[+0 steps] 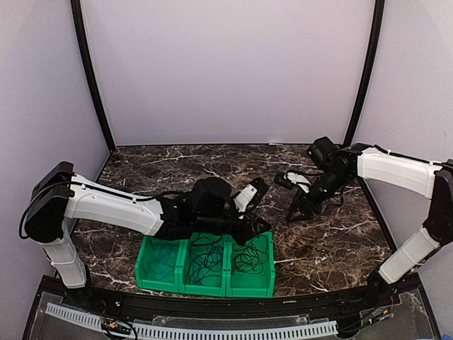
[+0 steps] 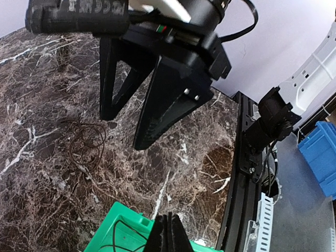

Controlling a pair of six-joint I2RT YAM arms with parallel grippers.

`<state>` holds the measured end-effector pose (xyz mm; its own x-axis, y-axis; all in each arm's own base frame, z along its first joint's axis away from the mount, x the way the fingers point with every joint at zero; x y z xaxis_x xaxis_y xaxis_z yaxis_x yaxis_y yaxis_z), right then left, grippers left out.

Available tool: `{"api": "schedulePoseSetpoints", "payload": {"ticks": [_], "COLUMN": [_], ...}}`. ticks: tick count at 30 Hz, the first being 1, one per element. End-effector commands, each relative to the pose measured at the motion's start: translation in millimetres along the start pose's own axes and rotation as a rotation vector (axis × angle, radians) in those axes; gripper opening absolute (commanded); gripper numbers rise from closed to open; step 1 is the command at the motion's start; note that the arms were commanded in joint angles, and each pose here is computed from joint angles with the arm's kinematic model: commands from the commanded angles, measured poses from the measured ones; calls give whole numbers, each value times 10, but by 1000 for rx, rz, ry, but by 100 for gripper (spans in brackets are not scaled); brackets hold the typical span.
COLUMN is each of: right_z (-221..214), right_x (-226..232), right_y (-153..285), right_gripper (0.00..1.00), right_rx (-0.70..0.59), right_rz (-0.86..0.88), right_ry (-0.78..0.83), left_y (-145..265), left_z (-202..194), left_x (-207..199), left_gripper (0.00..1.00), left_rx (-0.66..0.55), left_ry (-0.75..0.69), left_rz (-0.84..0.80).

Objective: Untangle the cables

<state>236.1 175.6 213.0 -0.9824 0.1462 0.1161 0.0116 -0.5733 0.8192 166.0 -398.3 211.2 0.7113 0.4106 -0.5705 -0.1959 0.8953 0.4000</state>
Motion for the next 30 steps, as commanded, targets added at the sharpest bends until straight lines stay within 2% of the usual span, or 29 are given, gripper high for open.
{"api": "schedulePoseSetpoints", "payload": {"ticks": [1,5,10,16,24,30], "right_z": [38,34,120,277,433,532], "right_x": [-2,66,386,881,1220,1283], "right_y": [51,114,243,28,-352,-546], "right_gripper": [52,51,49,51,56,59], "right_rx": [-49,-67,-160,-61,53,79], "right_rz": [-25,-27,42,82,81,26], "right_ry": [1,41,218,473,709,787], "left_y": [-127,-121,-61,-64,-71,-25], "left_z": [-9,-150,-202,-187,-180,-190], "left_x": [17,156,260,311,264,215], "left_gripper": [0,0,0,0,4,6], "left_rx": [-34,-30,-72,-128,-126,-139], "left_ry": [-54,-64,-94,-84,-39,26], "left_rz": [3,78,188,264,206,126]}}
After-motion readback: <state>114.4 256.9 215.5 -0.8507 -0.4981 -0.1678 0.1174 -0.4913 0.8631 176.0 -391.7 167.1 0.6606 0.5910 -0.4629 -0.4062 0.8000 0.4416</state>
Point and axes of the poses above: each gripper's point midway between its finger pads, its own y axis back along the fingers, its own x axis along the line the jaws close on, z = x × y, the point moved 10 cm from there along y, back along the fingers, and after that the axes turned 15 degrees about y, right-handed, at the moved point
